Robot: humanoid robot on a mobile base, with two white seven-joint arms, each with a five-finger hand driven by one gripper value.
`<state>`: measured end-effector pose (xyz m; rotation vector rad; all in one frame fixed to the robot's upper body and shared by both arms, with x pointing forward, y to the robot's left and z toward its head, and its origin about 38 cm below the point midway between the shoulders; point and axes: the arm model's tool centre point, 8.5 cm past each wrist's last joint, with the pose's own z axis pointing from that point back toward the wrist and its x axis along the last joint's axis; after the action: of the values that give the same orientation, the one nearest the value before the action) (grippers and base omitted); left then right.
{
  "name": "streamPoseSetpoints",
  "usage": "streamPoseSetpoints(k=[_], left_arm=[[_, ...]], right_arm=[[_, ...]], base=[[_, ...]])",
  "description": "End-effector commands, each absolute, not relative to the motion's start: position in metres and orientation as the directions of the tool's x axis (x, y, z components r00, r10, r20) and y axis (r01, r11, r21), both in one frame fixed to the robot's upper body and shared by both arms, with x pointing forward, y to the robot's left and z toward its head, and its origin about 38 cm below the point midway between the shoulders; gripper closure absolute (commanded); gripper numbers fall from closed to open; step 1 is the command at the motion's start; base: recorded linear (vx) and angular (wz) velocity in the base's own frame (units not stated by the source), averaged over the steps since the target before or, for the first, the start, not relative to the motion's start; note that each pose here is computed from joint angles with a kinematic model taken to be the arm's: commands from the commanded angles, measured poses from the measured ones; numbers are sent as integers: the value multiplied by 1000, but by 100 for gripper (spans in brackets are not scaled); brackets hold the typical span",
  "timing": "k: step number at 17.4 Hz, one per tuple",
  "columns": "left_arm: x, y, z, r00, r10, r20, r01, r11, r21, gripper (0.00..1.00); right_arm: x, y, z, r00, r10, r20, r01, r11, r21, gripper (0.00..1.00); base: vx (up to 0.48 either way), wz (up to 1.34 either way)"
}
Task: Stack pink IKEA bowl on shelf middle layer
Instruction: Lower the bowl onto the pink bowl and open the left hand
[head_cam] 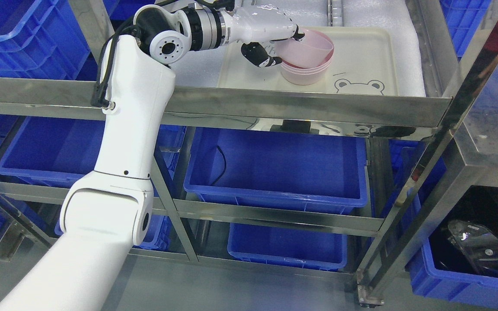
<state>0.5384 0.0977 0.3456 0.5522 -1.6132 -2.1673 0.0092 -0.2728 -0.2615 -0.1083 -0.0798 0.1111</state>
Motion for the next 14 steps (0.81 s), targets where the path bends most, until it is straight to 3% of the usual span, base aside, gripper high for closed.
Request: streamPoseSetpoints(k=[1, 4, 7, 11, 14], left_arm=[[546, 106, 341, -837, -544, -64, 104, -273, 956, 28], [545, 108, 362, -838, -540, -81, 70, -253, 965, 16], [540, 117, 386, -860, -510, -4, 73, -131, 989, 7], [516, 111, 425, -930, -307, 201, 151, 180, 972, 6], [496, 78, 419, -945, -161, 284, 219, 333, 917, 1]], right_arm=[[0, -284, -261, 991, 115, 66, -106, 986, -128, 0], [0, -284, -261, 991, 116, 66, -107, 986, -128, 0], [0, -284, -261, 991, 116, 66, -107, 986, -128, 0], [0, -284, -261, 991, 116, 66, -107, 986, -128, 0], [0, -284, -261, 991, 116, 66, -107, 986, -128, 0]], base=[[0, 0], [0, 0], [0, 0], [0, 0], [0, 0]])
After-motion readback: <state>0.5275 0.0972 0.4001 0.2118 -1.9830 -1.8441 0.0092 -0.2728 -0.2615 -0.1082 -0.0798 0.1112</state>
